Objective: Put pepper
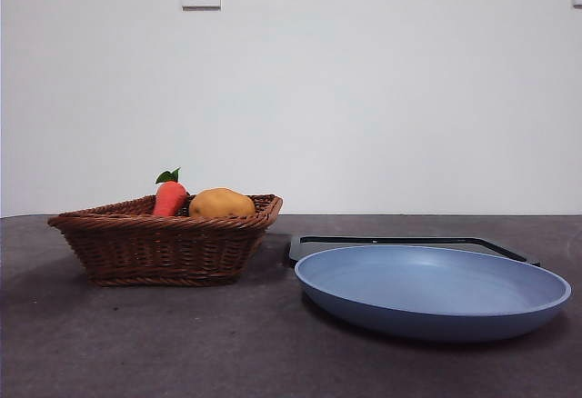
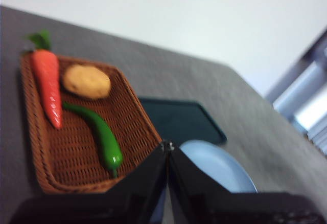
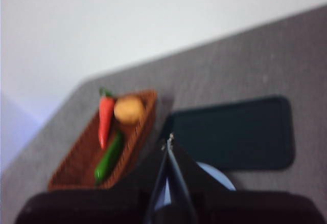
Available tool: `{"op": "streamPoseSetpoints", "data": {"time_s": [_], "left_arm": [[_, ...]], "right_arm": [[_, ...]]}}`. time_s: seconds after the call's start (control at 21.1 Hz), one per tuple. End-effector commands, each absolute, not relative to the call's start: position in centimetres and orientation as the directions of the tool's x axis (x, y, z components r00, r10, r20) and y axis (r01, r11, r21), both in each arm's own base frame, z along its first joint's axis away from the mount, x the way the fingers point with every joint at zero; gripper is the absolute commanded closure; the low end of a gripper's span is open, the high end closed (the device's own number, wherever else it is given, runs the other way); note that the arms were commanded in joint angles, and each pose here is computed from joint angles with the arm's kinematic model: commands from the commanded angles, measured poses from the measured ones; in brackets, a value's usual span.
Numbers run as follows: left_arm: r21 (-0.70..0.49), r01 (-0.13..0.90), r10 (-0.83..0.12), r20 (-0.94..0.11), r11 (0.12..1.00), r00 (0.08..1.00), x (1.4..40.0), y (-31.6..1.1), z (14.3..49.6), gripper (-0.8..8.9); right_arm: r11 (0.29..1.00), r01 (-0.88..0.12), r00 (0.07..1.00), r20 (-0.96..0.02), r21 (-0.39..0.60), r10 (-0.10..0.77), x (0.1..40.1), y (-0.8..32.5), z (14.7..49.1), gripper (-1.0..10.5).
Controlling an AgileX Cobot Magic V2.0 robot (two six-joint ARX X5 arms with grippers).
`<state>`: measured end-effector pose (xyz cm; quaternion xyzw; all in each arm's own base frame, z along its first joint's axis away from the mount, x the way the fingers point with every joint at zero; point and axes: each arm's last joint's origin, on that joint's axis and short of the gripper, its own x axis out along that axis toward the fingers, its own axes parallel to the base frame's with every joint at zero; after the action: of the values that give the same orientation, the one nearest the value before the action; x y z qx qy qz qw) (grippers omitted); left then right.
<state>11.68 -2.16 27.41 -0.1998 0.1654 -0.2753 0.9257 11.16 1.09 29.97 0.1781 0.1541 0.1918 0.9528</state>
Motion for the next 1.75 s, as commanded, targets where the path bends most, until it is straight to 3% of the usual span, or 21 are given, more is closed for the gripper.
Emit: {"op": "streamPoseSetpoints", "data": {"time_s": [0.05, 0.33, 0.57, 0.85, 0.9, 1.04, 1.14, 1.37, 1.75], "left_arm": [[-0.386, 0.506, -0.613, -0.234, 0.771, 0.755, 12.3, -2.3, 29.0, 8.07], [-0.343, 0.540, -0.639, -0.364, 0.768, 0.677, 13.3, -2.5, 31.7, 8.07], [-0.310, 0.562, -0.638, -0.467, 0.767, 0.613, 13.2, -2.7, 33.4, 8.07], [-0.329, 0.558, -0.642, -0.492, 0.762, 0.588, 13.1, -2.8, 33.6, 7.99], [-0.329, 0.557, -0.642, -0.492, 0.763, 0.588, 13.1, -2.8, 33.6, 7.65], [-0.337, 0.550, -0.642, -0.492, 0.764, 0.588, 13.1, -2.8, 33.6, 4.38], [-0.338, 0.550, -0.642, -0.492, 0.763, 0.588, 13.1, -2.8, 33.6, 4.24], [-0.339, 0.552, -0.644, -0.491, 0.761, 0.587, 13.1, -2.8, 33.6, 4.24], [-0.339, 0.552, -0.644, -0.491, 0.762, 0.587, 13.1, -2.8, 33.6, 4.24]], "right_arm": [[0.882, -0.371, 0.842, -0.295, 0.291, 0.451, 11.4, 1.2, 31.9, 9.4], [0.877, -0.433, 0.728, -0.491, 0.210, 0.477, 12.1, 1.7, 34.7, 9.4], [0.856, -0.476, 0.615, -0.619, 0.202, 0.488, 12.4, 2.1, 35.7, 9.4], [0.852, -0.476, 0.580, -0.651, 0.218, 0.490, 12.7, 2.2, 35.4, 9.3], [0.852, -0.476, 0.581, -0.650, 0.217, 0.490, 12.7, 2.2, 35.4, 9.1], [0.858, -0.453, 0.581, -0.650, 0.242, 0.490, 12.7, 2.2, 35.4, 6.8], [0.861, -0.436, 0.576, -0.654, 0.261, 0.490, 12.9, 2.2, 35.3, 6.2], [0.864, -0.416, 0.545, -0.682, 0.284, 0.487, 13.9, 2.3, 34.8, 6.2], [0.888, -0.337, 0.391, -0.811, 0.314, 0.435, 20.5, 2.9, 30.8, 6.2]]}}
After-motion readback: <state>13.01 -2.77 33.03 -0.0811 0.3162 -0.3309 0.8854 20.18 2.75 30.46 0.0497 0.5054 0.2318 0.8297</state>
